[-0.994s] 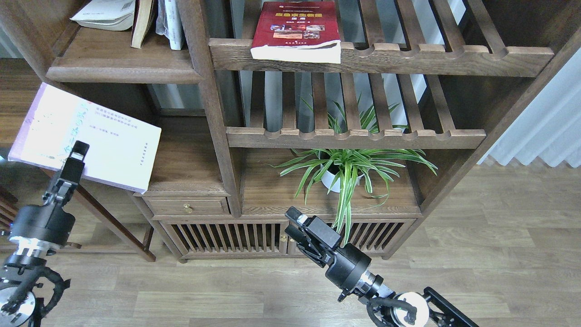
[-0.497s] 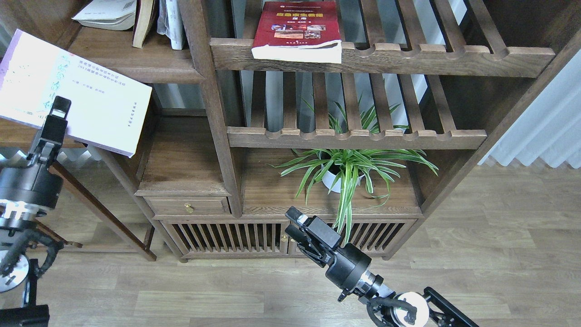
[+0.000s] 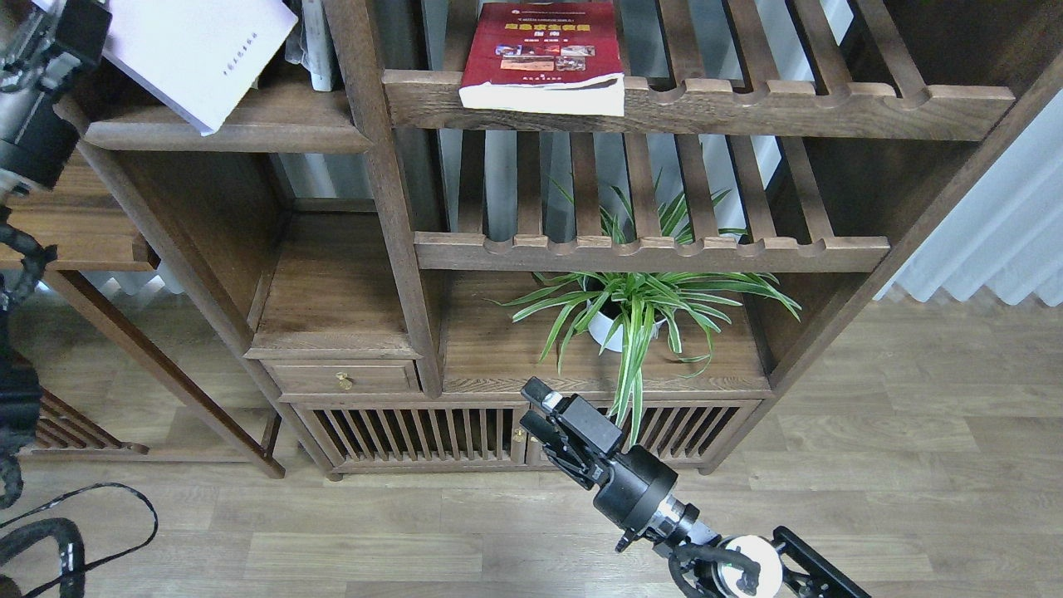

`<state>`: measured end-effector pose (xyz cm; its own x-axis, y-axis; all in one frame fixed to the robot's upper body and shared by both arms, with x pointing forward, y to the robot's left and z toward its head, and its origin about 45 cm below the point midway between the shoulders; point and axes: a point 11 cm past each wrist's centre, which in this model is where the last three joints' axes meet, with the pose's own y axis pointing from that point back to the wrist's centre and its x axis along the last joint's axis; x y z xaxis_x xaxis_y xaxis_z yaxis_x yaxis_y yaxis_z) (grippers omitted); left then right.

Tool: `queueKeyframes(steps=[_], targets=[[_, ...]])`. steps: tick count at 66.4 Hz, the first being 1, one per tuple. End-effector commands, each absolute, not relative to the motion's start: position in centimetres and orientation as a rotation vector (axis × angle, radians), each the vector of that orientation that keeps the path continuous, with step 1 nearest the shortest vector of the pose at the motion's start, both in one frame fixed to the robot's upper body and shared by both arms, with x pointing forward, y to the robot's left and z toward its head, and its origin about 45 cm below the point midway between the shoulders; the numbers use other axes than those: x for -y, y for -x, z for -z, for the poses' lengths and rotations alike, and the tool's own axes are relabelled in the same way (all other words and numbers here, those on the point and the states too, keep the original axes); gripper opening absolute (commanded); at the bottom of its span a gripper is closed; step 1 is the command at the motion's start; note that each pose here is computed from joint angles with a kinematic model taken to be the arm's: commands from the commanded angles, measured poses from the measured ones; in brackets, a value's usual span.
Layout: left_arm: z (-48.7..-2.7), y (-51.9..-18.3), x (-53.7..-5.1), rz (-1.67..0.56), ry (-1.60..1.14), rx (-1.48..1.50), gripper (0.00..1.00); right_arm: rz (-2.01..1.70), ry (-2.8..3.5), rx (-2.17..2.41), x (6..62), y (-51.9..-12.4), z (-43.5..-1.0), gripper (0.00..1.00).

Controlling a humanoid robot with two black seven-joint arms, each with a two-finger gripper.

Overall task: Organize books on shelf
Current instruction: 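Insert the white book onto the top shelf with the left gripper, then release the white book and withdraw the left gripper from the shelf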

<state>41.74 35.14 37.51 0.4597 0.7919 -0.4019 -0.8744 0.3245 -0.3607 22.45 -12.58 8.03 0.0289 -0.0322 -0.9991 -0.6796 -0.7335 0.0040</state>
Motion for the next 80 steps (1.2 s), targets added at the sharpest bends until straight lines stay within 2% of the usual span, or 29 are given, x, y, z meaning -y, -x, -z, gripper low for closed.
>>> queueKeyframes(steps=[1, 23, 55, 80], targets=[[-40.0, -42.1, -36.0, -1.1, 0.558, -0.098, 0.0, -1.756, 1.828, -0.721, 12.6, -22.4, -8.0, 0.99], [-46.0, -42.4, -38.4, -1.11, 0.365, 0.06, 0.0, -1.755, 1.827, -0.722, 12.6, -22.4, -8.0, 0.99], [-48.3, -42.5, -40.8, -1.097, 0.252, -0.022, 0.0, -1.751, 1.829, -0.716, 12.4, -22.6, -8.1, 0.99], [-48.3, -46.6, -36.8, -1.078, 0.281, -0.035, 0.0, -1.751, 1.824, -0.708, 12.1, -22.6, -8.2, 0.99]])
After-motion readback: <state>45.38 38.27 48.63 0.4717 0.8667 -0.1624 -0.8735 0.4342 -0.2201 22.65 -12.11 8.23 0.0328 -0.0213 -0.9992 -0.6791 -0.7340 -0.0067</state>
